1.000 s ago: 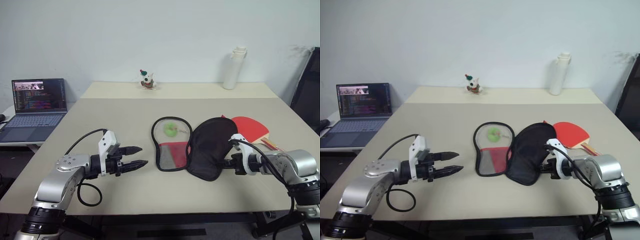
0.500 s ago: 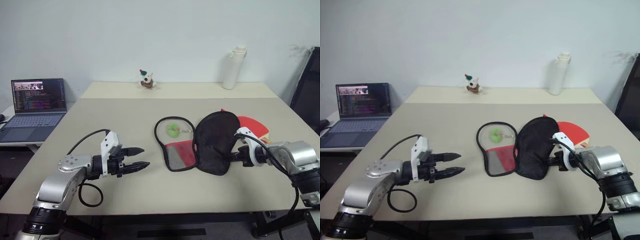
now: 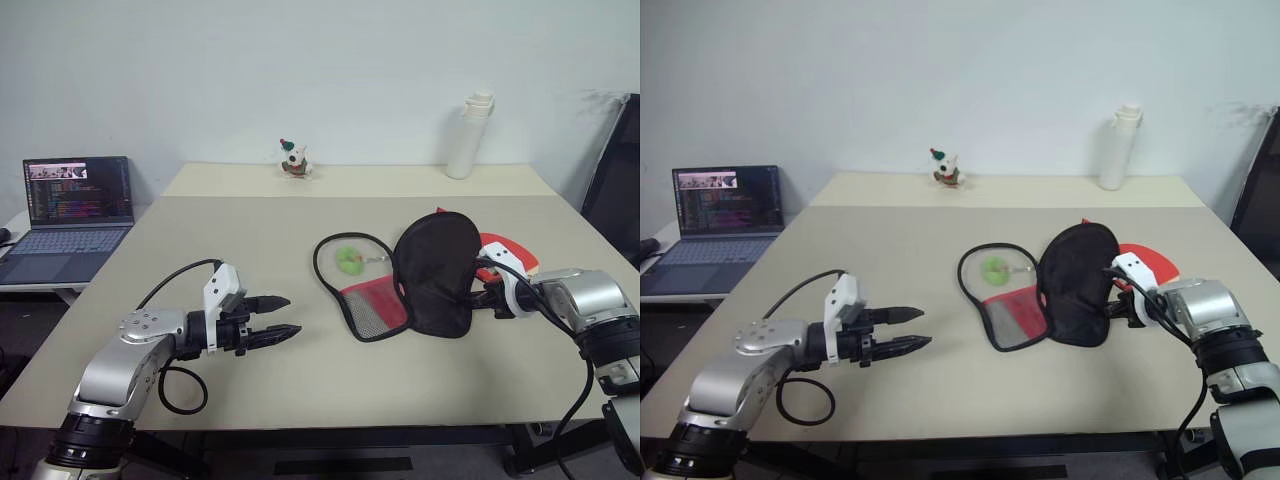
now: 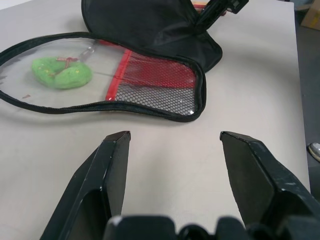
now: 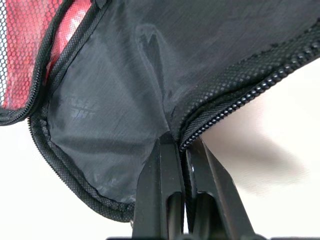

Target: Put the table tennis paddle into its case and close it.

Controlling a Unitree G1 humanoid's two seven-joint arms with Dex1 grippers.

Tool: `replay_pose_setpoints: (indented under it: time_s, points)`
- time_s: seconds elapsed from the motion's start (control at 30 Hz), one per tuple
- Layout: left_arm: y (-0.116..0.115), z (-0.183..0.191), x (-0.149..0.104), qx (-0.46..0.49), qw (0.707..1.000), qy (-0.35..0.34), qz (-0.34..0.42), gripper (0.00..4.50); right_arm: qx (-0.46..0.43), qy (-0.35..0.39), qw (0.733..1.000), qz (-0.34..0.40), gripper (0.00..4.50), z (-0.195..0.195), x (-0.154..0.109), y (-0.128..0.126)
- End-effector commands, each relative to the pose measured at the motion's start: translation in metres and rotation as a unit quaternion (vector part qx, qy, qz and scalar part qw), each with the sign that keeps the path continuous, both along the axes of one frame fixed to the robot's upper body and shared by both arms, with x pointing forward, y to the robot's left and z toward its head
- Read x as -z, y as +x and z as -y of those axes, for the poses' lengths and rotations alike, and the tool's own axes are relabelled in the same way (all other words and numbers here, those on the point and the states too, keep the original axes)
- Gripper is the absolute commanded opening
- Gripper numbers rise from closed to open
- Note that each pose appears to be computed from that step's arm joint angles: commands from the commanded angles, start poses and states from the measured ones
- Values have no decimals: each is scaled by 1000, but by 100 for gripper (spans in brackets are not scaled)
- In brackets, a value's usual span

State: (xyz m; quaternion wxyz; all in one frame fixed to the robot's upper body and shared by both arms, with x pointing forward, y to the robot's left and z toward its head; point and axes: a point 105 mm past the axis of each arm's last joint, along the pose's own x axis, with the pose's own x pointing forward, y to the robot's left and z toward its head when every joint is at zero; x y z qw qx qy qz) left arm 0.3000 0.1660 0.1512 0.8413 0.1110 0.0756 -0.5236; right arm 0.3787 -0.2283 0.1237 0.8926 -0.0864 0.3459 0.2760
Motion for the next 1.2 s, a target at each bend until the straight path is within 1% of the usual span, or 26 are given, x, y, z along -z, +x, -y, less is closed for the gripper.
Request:
replay_pose_setpoints:
  time_s: [0.03,0.1,0.2,0.3,0.37,0.53,0.63,0.7,0.83,0.87,1.03,1.2]
  points:
    - [1,5,-12,13,1000,-1,28,312,7,-7,999,41,94,6,-19,8]
    - [2,6,-13,14,999,-1,30,312,12,-17,998,56,164,11,-21,11]
    - [3,7,-14,15,999,-1,33,312,22,-4,997,68,262,14,-27,14]
    - [4,10,-15,17,999,-3,39,312,4,22,996,91,364,12,-38,9]
    - [5,13,-17,16,999,-10,46,312,-3,48,990,131,432,17,-51,1]
    - [4,20,-23,22,998,-19,55,312,-6,40,976,212,432,30,-63,-22]
    - [7,24,-27,27,997,-23,63,312,35,27,964,262,432,50,-69,-28]
    - [9,28,-28,33,997,-21,66,312,54,4,959,278,432,66,-69,-29]
    - [16,35,-35,45,996,-21,77,312,93,-32,965,245,432,99,-60,-31]
    - [19,38,-37,46,996,-22,80,312,106,-40,964,240,442,107,-58,-28]
    - [25,44,-39,58,994,-21,86,312,146,-74,966,201,442,129,-43,-13]
    - [26,48,-41,63,994,-22,91,312,187,-80,965,163,442,144,-32,1]
